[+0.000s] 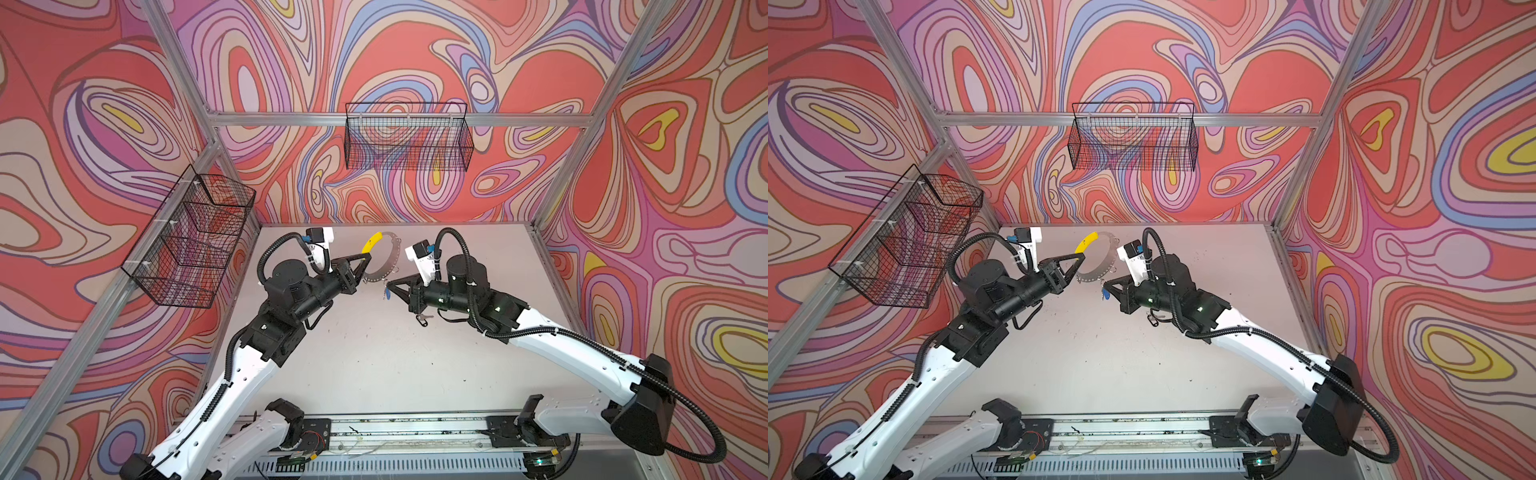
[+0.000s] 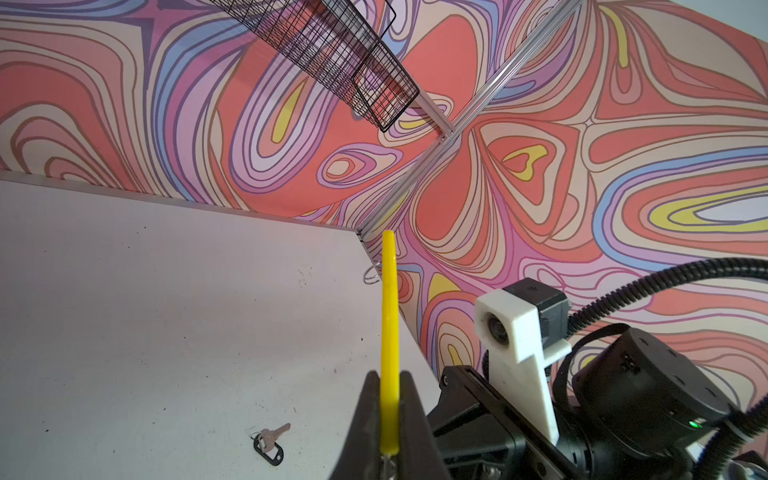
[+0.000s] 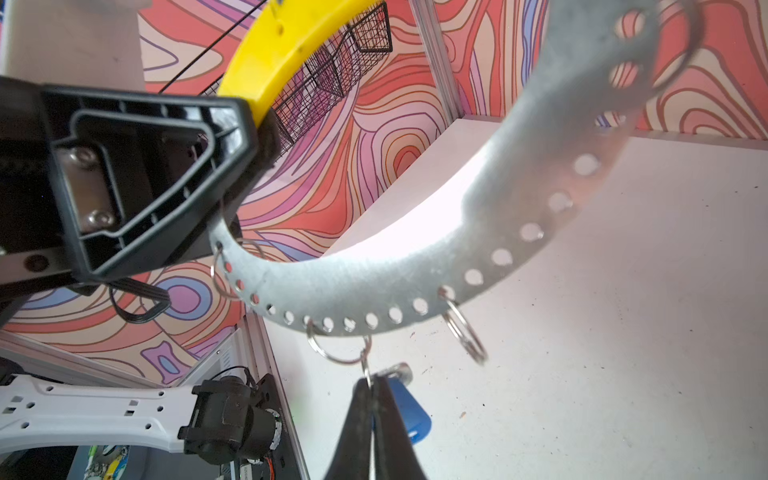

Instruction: Put the keys on the keyring

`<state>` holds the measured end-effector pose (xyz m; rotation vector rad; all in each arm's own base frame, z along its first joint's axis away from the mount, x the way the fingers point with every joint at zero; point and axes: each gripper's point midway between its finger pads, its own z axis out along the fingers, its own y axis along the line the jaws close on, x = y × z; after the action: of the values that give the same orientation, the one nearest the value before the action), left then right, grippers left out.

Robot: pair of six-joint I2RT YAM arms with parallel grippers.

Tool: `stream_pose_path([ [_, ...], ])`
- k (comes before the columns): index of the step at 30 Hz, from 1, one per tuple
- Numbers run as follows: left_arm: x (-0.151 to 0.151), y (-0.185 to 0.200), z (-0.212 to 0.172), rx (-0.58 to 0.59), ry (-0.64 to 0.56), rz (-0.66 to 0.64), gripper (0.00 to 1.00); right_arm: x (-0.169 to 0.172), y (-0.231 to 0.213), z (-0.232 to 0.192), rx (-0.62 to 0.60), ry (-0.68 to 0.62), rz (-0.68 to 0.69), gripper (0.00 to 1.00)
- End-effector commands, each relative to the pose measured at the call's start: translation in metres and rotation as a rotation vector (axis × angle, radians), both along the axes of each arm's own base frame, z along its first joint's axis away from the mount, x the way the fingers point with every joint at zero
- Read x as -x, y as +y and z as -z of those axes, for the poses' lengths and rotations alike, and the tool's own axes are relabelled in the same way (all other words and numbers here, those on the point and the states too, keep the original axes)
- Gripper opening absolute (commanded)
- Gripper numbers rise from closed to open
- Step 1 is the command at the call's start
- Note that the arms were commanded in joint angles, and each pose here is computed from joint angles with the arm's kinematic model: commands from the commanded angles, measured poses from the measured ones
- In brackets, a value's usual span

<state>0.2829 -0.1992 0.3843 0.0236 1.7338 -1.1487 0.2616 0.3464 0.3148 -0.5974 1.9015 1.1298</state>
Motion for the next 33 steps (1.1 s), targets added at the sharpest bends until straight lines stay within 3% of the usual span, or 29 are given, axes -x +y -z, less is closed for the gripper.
stream_pose_path([
  [1,0.006,-0.003,-0.019,0.076,-0.048,0.029,0.0,0.001,0.001,0.0,-0.051,0.02,-0.024,0.0],
  [6,0.004,-0.006,-0.019,0.174,-0.01,0.045,0.0,0.006,0.005,-0.013,-0.134,0.012,-0.068,0.0],
  [7,0.003,-0.007,-0.018,0.189,0.001,0.047,0.0,0.007,0.006,-0.014,-0.139,0.009,-0.074,0.06],
  [8,0.003,-0.007,-0.017,0.208,0.011,0.049,0.0,0.008,0.006,-0.015,-0.139,0.004,-0.077,0.21],
  [9,0.002,-0.007,-0.016,0.224,0.023,0.047,0.0,0.008,0.004,-0.017,-0.137,-0.004,-0.075,0.3],
  [13,-0.001,-0.004,-0.012,0.234,0.055,0.024,0.0,0.01,-0.01,-0.028,-0.115,-0.062,-0.029,0.4],
  [20,-0.004,0.002,-0.009,0.224,0.088,-0.024,0.0,0.008,-0.028,-0.041,-0.009,-0.136,0.038,0.36],
  [27,-0.007,0.006,-0.009,0.236,0.111,-0.053,0.0,0.015,-0.008,-0.037,0.151,-0.212,0.045,0.28],
  [33,-0.007,0.006,-0.009,0.24,0.119,-0.054,0.0,0.005,-0.009,-0.031,0.194,-0.232,0.098,0.26],
])
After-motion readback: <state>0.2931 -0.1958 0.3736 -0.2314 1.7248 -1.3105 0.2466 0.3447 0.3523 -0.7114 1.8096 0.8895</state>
